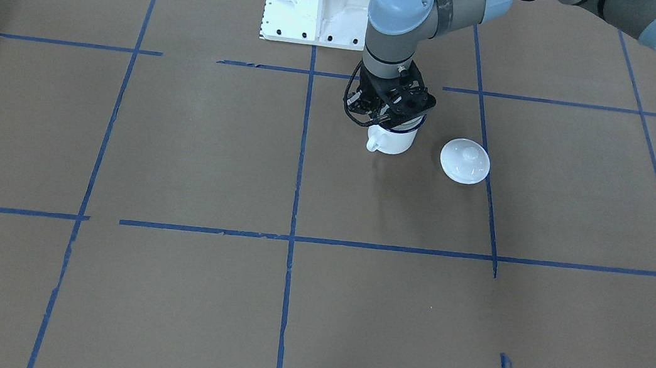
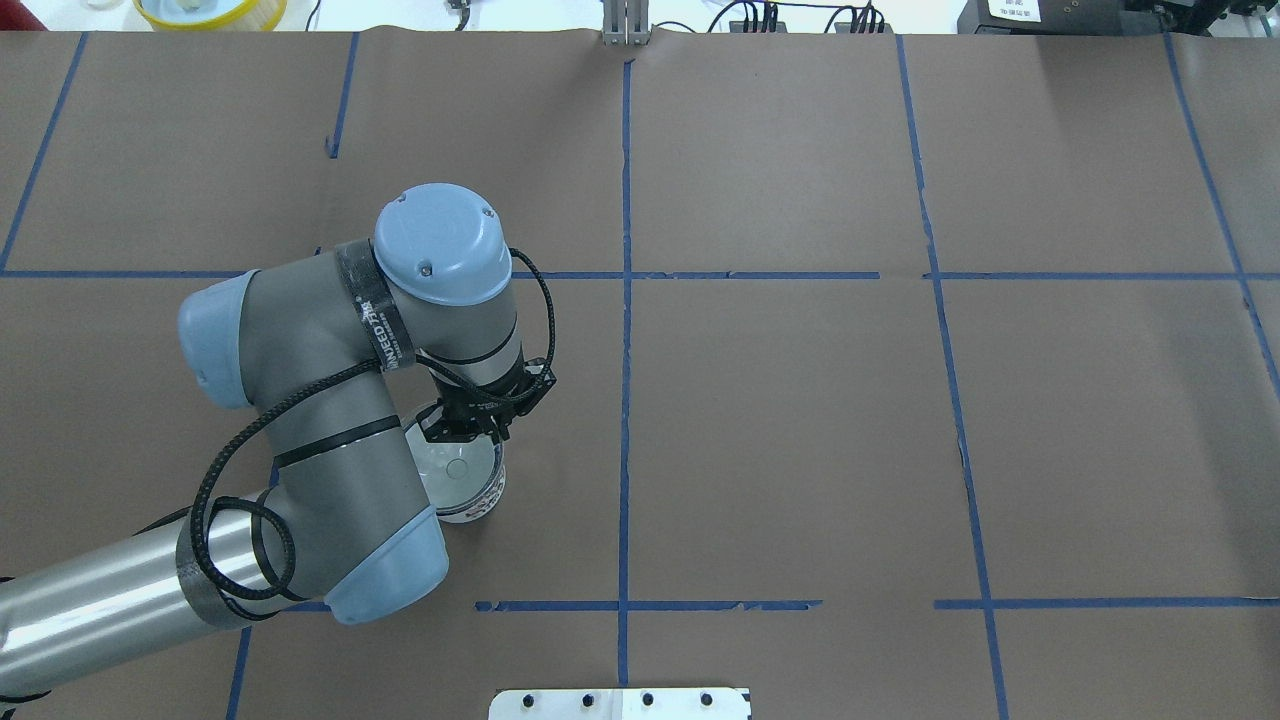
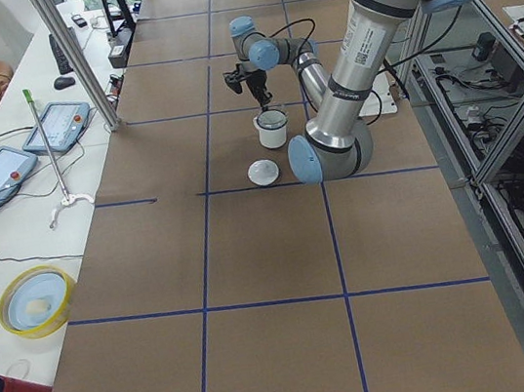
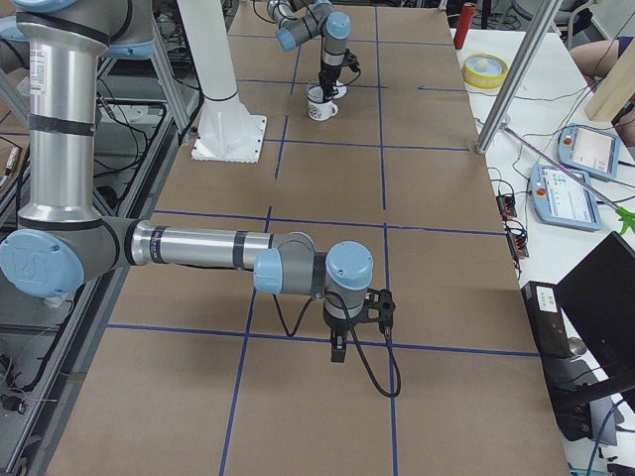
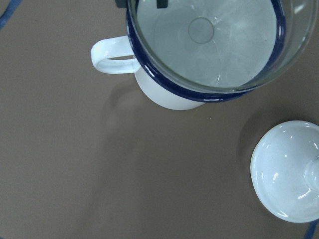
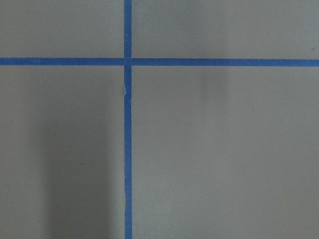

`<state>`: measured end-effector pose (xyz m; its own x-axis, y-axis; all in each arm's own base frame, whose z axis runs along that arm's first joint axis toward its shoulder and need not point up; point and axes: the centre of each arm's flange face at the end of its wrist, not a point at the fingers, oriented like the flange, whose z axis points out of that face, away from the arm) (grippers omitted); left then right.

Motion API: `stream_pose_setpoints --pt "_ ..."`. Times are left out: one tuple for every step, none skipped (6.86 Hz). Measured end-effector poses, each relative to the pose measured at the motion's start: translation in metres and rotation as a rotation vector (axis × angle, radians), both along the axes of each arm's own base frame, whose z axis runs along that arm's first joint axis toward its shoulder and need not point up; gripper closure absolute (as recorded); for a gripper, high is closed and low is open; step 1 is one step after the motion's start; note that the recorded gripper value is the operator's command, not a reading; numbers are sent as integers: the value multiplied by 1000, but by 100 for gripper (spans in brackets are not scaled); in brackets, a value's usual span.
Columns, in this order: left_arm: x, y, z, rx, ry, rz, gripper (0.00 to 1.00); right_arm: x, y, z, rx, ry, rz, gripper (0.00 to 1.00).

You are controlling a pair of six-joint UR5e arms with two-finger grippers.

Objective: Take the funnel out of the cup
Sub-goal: 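Move the left gripper over the white mug and lower onto the funnel, then grasp the clear funnel with the left gripper and lift it out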

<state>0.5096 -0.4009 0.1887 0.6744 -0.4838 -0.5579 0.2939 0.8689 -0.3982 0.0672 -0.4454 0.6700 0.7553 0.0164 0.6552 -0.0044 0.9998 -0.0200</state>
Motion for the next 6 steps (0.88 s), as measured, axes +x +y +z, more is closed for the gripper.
stream_pose_setpoints --pt "-4 1 -11 4 17 -11 100 0 0 0 0 0 0 0" --pt "-14 1 -25 9 43 -35 100 0 0 0 0 0 0 0" --pt "-33 0 -42 21 82 -70 100 0 0 0 0 0 0 0" --pt "-59 -8 -59 35 120 -113 100 0 0 0 0 0 0 0" --pt "-88 -23 -71 52 147 -164 100 0 0 0 0 0 0 0" --pt "-116 -44 -72 77 152 -206 100 0 0 0 0 0 0 0"
